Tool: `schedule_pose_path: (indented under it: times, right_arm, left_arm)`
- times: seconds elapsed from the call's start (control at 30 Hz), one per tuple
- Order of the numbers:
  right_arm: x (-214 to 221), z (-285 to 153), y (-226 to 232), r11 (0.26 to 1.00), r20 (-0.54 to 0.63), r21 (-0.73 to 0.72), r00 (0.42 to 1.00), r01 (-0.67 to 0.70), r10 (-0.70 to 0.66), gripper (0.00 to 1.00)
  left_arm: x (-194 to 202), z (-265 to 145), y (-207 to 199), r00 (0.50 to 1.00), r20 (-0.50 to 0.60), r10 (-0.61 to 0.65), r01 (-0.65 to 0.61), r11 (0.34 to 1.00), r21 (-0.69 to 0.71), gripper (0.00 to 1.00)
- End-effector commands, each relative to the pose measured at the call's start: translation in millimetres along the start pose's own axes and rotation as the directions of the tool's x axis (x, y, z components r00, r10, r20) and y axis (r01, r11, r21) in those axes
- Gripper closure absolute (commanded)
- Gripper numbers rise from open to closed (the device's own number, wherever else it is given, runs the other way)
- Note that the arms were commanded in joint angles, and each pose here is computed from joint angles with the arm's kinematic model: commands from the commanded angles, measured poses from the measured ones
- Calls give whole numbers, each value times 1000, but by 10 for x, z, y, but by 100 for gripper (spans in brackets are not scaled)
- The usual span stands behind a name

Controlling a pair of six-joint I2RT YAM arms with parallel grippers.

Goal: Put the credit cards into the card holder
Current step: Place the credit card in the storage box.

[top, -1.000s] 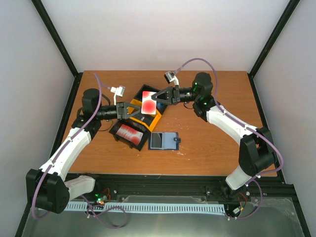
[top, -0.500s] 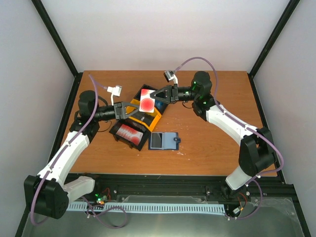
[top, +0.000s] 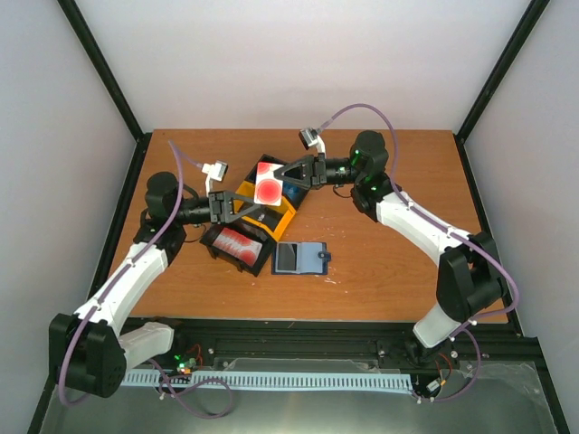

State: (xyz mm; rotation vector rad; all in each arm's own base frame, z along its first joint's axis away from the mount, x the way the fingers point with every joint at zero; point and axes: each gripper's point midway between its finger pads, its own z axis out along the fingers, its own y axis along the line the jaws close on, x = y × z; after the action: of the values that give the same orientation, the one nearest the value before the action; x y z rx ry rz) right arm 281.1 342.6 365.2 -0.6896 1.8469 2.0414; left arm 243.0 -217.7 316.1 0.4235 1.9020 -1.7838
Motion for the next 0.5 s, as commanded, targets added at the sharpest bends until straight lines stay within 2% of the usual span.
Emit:
schedule_pose_path:
  times: [0.0,0.13,0.37,0.47]
  right_arm:
    - [-30,63,118,998,-10,-38,999,41,-41,97]
    - [5,76,95,999,-20,-43,999,26,-27,97]
    - [20,103,-75,999,-18,-13,999,-45,45,97]
    - [51,116,-313,990,-17,49,991,-130,131,97]
  left_arm:
    - [-181,24,-51,997,54,-55,54,998,21,72]
    - [-304,37,13,990,99,-102,102,995,4,76]
    - [-317,56,-4,989,84,-124,121,992,35,77]
    - [-289,58,49,987,77,-139,138,990,26,84]
